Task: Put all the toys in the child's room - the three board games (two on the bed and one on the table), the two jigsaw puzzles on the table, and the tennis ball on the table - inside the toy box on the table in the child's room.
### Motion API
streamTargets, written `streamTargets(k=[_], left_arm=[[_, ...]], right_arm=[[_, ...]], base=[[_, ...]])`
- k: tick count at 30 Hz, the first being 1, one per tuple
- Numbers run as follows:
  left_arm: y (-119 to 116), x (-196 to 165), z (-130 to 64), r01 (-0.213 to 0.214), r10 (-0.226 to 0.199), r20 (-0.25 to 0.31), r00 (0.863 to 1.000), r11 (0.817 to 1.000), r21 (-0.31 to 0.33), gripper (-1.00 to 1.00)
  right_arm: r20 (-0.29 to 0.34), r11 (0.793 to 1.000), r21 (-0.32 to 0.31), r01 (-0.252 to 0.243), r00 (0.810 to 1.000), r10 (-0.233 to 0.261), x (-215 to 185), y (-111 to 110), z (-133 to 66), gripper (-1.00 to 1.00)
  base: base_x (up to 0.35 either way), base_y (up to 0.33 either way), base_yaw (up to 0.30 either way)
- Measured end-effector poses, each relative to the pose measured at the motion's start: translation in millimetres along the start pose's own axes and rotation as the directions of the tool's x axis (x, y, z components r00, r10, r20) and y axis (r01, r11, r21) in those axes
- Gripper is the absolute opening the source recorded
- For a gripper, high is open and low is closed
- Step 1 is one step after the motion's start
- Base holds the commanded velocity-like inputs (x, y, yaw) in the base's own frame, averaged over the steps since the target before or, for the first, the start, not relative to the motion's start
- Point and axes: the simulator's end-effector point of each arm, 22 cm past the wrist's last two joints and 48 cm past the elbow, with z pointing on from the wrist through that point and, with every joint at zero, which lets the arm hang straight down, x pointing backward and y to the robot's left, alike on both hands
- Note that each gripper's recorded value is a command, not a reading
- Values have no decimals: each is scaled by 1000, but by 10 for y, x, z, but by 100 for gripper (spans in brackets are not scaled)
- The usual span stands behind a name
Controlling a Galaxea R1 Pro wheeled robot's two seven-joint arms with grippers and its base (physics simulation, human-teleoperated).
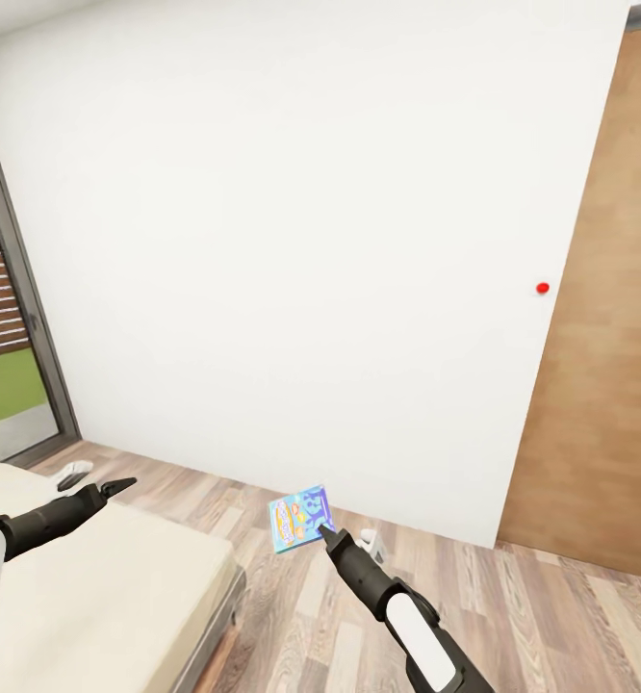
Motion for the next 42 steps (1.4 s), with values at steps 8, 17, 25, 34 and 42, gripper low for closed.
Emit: streamTargets(k=[8, 17, 25, 34, 42], left_arm=[[22, 22, 18, 2, -2, -5, 1000, 1000, -4, 100], [48, 47, 38, 4, -4, -11, 1000, 1000, -8, 100], [71, 69, 55, 6, -6, -16, 1000, 1000, -11, 100], [99, 97, 76, 8, -8, -22, 1000, 1000, -16, 100], [123, 122, 95, 10, -11, -28, 1000, 1000, -20, 100]], right_arm=[[-3, 1000, 5, -4, 1000, 4, 13, -34, 6, -100], [-5, 1000, 11, -8, 1000, 8, 24, -70, 12, -100], [-6, 1000, 15, -12, 1000, 12, 34, -101, 17, -100], [-9, 1000, 22, -16, 1000, 17, 50, -141, 23, -100], [-12, 999, 27, -21, 1000, 21, 64, -175, 29, -100]], base=[[0, 0, -222], [0, 0, -222], [0, 0, -219], [0, 0, -212], [0, 0, -210]])
